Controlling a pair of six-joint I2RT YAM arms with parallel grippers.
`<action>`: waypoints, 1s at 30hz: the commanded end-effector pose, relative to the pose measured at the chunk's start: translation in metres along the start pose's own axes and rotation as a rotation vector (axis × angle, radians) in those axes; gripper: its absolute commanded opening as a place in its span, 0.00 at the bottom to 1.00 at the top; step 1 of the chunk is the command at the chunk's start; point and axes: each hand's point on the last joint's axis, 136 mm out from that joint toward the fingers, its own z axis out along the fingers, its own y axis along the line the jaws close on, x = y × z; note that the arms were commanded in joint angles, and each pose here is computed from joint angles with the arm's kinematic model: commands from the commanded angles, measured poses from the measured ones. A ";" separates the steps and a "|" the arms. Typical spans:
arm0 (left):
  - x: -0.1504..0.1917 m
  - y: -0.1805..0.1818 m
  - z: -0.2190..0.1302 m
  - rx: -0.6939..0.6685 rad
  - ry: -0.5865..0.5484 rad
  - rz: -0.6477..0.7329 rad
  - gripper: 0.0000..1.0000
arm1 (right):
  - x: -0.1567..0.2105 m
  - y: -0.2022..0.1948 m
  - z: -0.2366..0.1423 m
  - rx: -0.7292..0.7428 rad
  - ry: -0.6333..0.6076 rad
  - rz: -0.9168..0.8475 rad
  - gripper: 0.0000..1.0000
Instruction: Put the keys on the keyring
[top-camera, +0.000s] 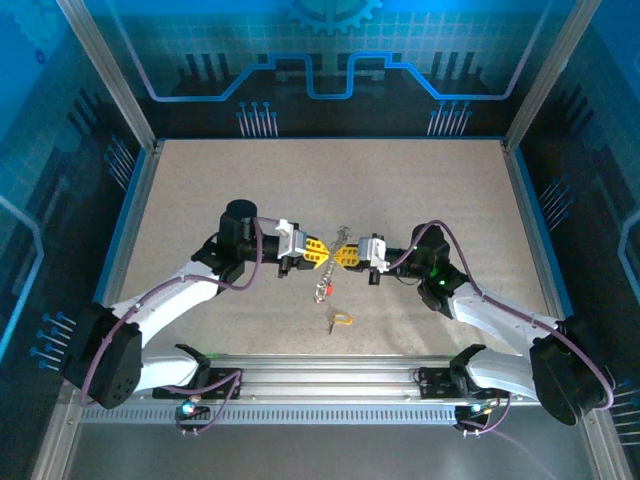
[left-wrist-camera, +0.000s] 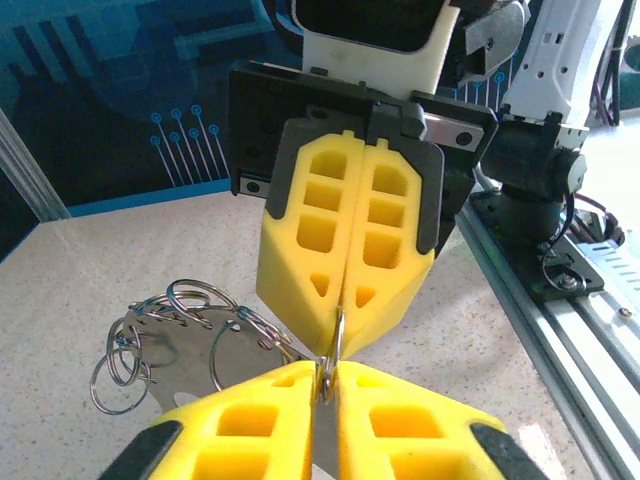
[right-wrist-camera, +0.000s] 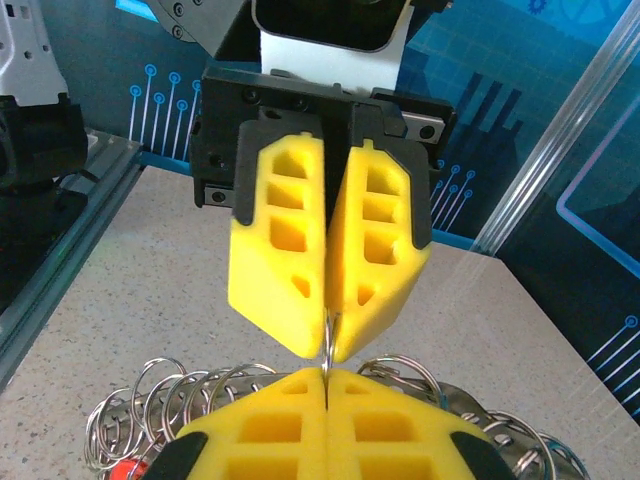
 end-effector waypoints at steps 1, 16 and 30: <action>-0.008 -0.005 0.002 0.051 -0.011 0.029 0.16 | -0.013 -0.005 0.004 0.007 -0.025 -0.029 0.00; -0.003 -0.006 0.006 0.067 0.029 0.038 0.15 | -0.016 -0.005 0.004 0.001 -0.031 -0.035 0.00; 0.006 0.001 0.004 0.019 0.087 0.062 0.00 | -0.015 -0.004 0.007 -0.020 -0.026 -0.031 0.00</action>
